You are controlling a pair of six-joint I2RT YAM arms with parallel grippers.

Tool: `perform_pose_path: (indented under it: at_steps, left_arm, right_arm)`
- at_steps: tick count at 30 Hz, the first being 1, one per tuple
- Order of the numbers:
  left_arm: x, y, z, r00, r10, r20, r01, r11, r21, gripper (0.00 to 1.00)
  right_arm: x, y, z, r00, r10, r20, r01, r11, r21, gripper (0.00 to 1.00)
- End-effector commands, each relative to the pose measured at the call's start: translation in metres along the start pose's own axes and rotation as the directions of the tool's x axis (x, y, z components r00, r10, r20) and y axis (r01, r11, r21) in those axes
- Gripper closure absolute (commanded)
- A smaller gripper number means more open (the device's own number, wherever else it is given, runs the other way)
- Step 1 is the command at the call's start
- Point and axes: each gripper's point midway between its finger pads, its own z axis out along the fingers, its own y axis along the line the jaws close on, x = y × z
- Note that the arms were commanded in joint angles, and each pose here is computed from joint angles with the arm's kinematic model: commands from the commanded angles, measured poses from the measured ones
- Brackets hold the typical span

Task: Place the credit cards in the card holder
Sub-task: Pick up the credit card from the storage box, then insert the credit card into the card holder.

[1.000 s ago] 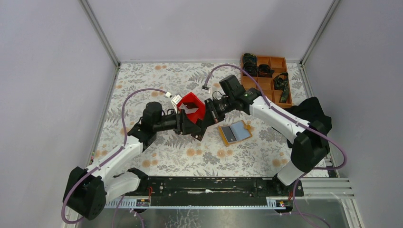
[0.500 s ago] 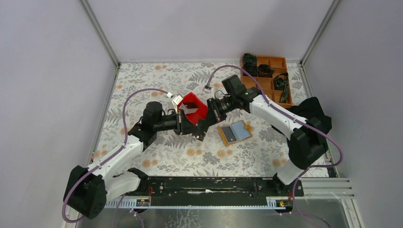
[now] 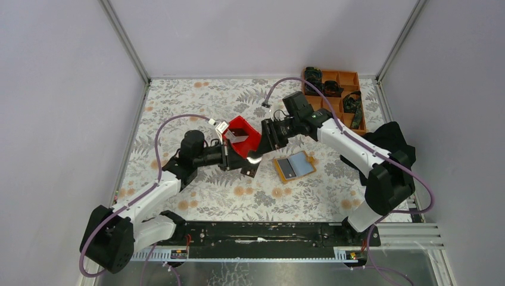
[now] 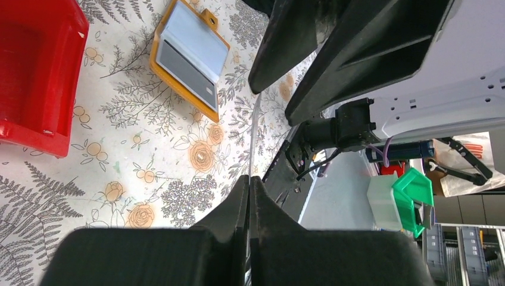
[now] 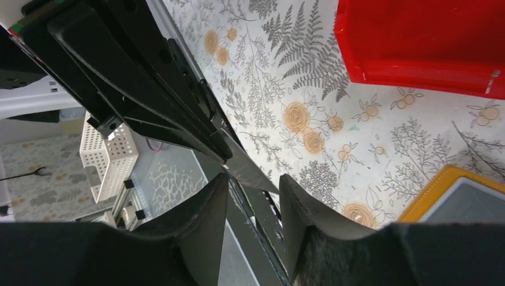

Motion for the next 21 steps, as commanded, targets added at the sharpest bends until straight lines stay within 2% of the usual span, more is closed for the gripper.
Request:
perform_pose_path:
  at_steps: [1, 4, 6, 9, 12, 14, 17, 21]
  left_arm:
    - [-0.013, -0.002, 0.003, 0.997, 0.010, 0.074, -0.011, 1.000, 0.006, 1.00]
    - [-0.020, -0.001, 0.005, 0.995, 0.004, 0.102, -0.002, 1.000, -0.012, 1.00]
    - [-0.026, 0.001, 0.007, 0.991, -0.006, 0.134, 0.011, 0.999, -0.037, 1.00]
    - [-0.034, 0.005, 0.013, 0.981, -0.025, 0.192, 0.045, 0.994, -0.102, 1.00]
    - [-0.036, 0.012, 0.023, 0.967, -0.059, 0.247, 0.106, 0.977, -0.182, 1.00]
    - [-0.029, 0.011, 0.034, 0.962, -0.082, 0.261, 0.139, 0.968, -0.209, 1.00]
    - [-0.022, 0.009, 0.051, 0.948, -0.112, 0.299, 0.189, 0.952, -0.242, 1.00]
    - [-0.011, 0.004, 0.077, 0.936, -0.143, 0.322, 0.240, 0.928, -0.285, 1.00]
  right_arm:
    - [-0.005, 0.001, -0.012, 0.999, -0.028, 0.042, 0.027, 0.999, 0.044, 0.55]
    - [-0.009, -0.010, -0.018, 0.996, -0.037, 0.081, 0.027, 0.993, 0.119, 0.54]
    - [-0.018, -0.025, -0.033, 0.986, -0.037, 0.163, -0.001, 0.974, 0.228, 0.54]
    - [-0.022, -0.065, -0.056, 0.968, -0.034, 0.248, -0.080, 0.896, 0.437, 0.51]
    - [-0.010, -0.104, -0.073, 0.957, 0.017, 0.291, -0.187, 0.802, 0.567, 0.52]
    - [-0.002, -0.127, -0.084, 0.947, 0.035, 0.321, -0.242, 0.735, 0.634, 0.54]
    - [0.014, -0.147, -0.088, 0.946, 0.064, 0.317, -0.275, 0.675, 0.685, 0.59]
    - [0.032, -0.169, -0.089, 0.942, 0.123, 0.314, -0.321, 0.612, 0.723, 0.71]
